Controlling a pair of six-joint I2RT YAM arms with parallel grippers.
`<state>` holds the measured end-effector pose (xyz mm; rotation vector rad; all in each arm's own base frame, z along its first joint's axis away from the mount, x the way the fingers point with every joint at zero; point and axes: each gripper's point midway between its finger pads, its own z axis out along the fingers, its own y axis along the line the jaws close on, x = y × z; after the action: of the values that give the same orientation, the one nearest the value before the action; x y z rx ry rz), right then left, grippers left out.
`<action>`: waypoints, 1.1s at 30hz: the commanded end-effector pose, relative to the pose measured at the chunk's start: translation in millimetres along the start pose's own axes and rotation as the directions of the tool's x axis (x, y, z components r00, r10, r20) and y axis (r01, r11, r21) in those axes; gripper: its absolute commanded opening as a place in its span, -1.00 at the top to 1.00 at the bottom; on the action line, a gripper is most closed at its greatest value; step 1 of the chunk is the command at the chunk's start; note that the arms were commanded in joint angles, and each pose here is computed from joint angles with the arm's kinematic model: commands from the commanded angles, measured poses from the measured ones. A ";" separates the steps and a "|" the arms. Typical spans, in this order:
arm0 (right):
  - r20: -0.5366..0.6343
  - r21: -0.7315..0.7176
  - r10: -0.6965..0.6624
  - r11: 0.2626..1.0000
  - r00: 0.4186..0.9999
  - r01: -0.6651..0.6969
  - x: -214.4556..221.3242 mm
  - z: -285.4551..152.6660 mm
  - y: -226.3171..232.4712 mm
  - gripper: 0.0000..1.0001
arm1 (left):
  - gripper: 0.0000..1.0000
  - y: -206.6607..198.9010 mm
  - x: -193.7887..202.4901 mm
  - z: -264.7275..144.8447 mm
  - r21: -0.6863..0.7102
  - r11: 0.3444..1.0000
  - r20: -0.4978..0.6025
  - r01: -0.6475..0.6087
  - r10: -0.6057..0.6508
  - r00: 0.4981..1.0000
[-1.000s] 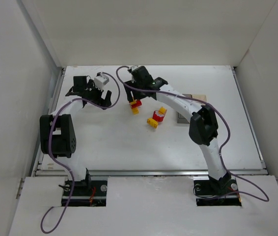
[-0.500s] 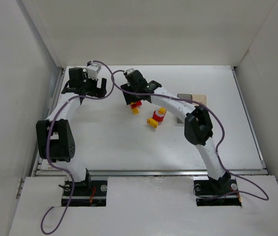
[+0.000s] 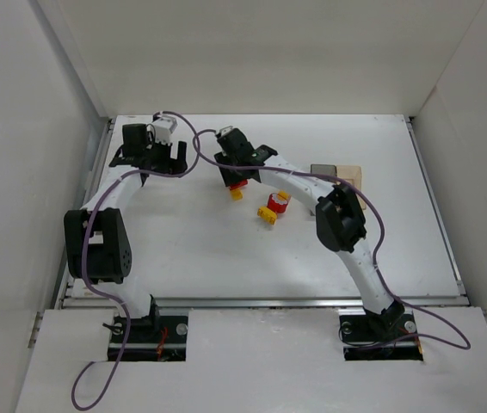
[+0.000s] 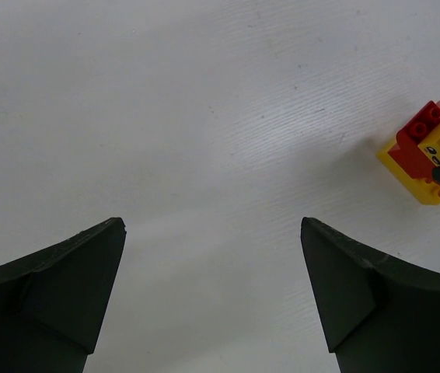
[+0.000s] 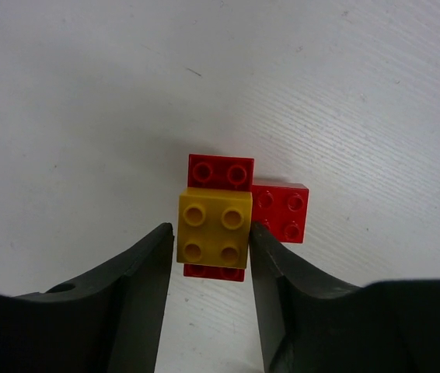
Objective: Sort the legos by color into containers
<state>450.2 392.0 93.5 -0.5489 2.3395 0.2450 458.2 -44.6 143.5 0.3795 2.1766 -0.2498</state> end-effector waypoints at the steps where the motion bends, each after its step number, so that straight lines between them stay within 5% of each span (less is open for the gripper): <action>1: 0.102 -0.029 0.003 1.000 0.995 0.000 -34.7 -12.5 11.7 0.05 | -0.86 -8.7 -16.8 -12.8 0.037 0.998 0.064 -0.047 0.044 0.997; 7: 0.103 -0.070 0.005 0.998 0.995 0.003 -35.4 -12.9 19.1 0.25 | -0.86 -19.3 1.7 -9.9 0.102 0.991 0.038 -0.090 0.087 0.996; 15: 0.096 -0.151 0.005 0.989 0.995 0.010 -33.4 -13.0 33.6 1.00 | -0.92 -46.2 25.0 -14.6 0.239 0.954 -0.001 -0.181 0.186 0.982; 20: 0.127 -0.251 0.035 0.968 0.991 -0.002 -53.3 -37.4 41.2 1.00 | -0.99 -48.8 14.2 -23.5 0.266 0.917 0.045 -0.298 0.297 0.954; 33: 0.195 -0.580 0.366 0.791 0.910 -0.194 -114.2 -144.3 7.3 1.00 | -0.99 -91.9 -54.3 -78.9 0.284 0.698 0.293 -0.657 0.590 0.753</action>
<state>442.5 375.3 200.6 -0.3830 2.2291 0.8895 410.7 -92.5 188.4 1.1250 1.8792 -0.2942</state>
